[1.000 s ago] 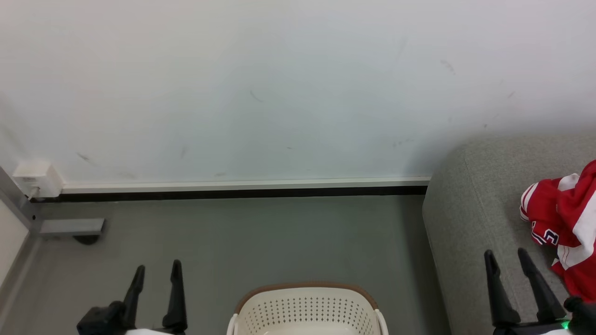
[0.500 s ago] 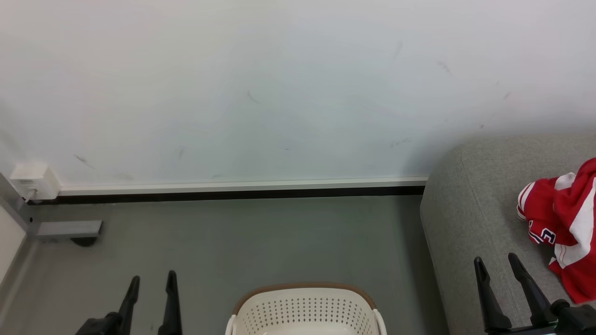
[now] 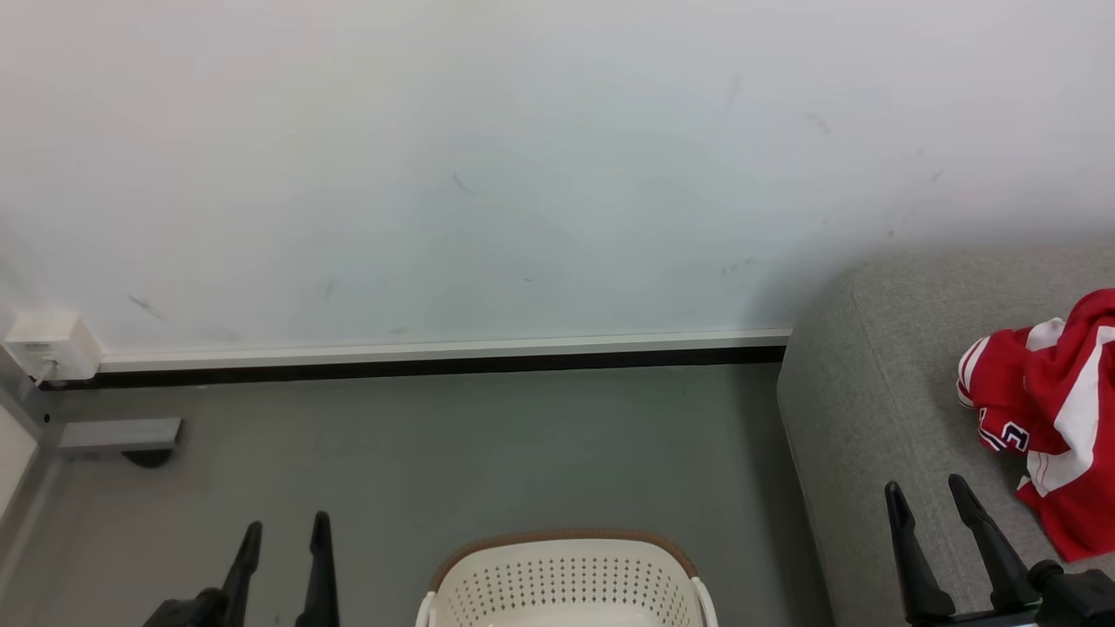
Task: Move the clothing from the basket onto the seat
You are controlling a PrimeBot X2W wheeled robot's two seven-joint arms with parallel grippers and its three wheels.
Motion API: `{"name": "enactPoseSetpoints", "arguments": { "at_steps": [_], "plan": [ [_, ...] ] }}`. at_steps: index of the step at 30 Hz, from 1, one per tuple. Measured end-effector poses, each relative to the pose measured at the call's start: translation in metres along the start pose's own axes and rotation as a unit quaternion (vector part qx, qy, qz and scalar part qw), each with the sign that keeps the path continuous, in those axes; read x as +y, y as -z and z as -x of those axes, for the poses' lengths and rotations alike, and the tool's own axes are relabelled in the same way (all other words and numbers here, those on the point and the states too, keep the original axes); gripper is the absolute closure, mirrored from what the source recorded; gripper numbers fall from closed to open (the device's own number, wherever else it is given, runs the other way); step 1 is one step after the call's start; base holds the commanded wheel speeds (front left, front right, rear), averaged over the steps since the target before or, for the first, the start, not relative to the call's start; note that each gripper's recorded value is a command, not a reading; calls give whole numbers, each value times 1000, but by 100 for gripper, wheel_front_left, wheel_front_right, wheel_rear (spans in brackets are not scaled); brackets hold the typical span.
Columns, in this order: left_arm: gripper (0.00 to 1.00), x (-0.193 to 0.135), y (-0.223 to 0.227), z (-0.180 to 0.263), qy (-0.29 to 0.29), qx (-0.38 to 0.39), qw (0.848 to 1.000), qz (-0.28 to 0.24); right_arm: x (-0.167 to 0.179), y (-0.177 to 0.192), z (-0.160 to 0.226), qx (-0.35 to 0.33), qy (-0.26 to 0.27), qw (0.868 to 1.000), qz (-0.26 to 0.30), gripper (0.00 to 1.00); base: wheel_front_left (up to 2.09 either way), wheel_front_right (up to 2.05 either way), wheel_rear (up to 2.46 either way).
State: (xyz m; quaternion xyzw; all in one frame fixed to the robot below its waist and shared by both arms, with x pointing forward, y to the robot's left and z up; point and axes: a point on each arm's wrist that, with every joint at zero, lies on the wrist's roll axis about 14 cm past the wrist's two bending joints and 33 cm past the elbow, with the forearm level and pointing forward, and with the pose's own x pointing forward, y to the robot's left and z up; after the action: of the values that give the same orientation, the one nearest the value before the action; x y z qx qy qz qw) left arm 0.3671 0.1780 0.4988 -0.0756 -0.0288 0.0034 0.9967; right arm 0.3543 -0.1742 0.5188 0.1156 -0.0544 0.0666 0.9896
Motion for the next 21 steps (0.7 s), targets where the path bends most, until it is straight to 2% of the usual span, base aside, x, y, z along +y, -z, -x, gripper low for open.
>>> {"name": "enactPoseSetpoints", "arguments": {
  "at_steps": [7, 8, 14, 21],
  "plan": [
    [0, -3, 3, -1, 4, 5, 1000, 4, -1, 0, 0, 1, 2, 1000, -2, 0, 0, 0, 0],
    [100, -3, 4, 0, 4, 6, 1000, 5, -1, 1, 0, 1, 2, 1000, -2, 100, 0, 0, 0],
    [100, -1, 24, 7, -3, 40, 999, 11, -3, 20, 10, 32, 11, 999, -14, 100, 0, 0, 0],
    [100, 7, 29, 7, -23, 58, 995, 75, -9, 22, 9, 37, 35, 996, -76, 100, 0, 0, 0]
  ]
}}
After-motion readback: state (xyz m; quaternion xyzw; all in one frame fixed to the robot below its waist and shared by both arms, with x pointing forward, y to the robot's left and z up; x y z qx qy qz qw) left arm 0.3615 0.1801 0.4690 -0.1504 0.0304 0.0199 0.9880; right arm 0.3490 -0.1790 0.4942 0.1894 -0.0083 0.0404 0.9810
